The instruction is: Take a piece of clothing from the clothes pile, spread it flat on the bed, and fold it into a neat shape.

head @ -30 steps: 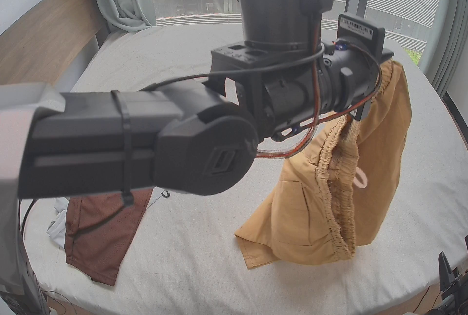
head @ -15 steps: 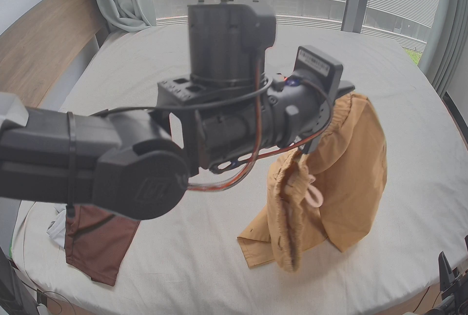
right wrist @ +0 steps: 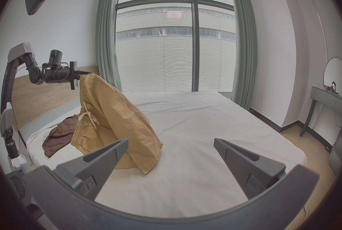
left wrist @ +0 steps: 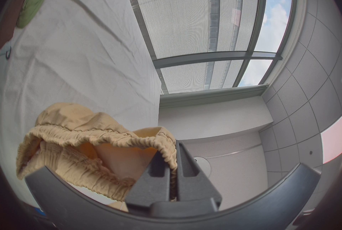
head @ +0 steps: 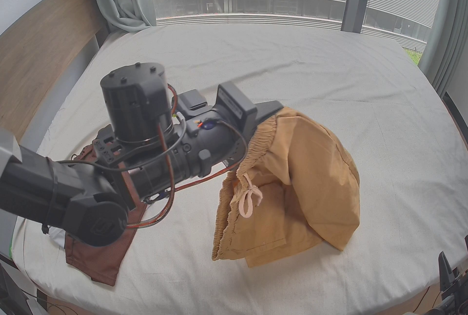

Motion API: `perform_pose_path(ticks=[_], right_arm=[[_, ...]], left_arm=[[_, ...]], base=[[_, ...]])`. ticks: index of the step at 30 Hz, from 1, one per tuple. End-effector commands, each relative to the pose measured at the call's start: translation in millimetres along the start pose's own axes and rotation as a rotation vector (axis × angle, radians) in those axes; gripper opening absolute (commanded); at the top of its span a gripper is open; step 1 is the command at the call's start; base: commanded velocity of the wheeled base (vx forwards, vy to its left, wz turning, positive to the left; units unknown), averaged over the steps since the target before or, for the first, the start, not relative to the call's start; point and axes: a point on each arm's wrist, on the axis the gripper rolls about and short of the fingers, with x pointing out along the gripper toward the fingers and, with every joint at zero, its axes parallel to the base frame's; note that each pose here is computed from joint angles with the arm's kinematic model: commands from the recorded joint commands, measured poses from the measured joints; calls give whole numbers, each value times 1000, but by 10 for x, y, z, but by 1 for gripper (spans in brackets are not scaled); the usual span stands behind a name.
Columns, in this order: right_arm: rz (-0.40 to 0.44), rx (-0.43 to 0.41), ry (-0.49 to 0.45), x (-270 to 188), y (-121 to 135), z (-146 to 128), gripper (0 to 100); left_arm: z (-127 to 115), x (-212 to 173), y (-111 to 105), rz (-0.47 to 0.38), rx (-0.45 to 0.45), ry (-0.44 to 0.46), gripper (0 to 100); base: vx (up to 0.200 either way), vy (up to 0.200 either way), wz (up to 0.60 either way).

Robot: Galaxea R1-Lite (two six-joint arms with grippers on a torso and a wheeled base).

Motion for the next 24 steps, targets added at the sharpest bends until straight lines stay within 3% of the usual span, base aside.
perform_pose_path(ticks=[1,9,24], right_arm=[[0,-2,0,-1,0,-48,100],[0,-2,0,-1,0,-48,100],[0,-2,0,-1,0,-48,100]], left_arm=[[84,-120,149,39,30,-33,0],[25,-300,433,70,160,-40,0],[151,-665,789,97,270,-68,0]], base=[[0,0,0],[0,0,0],[0,0,0]])
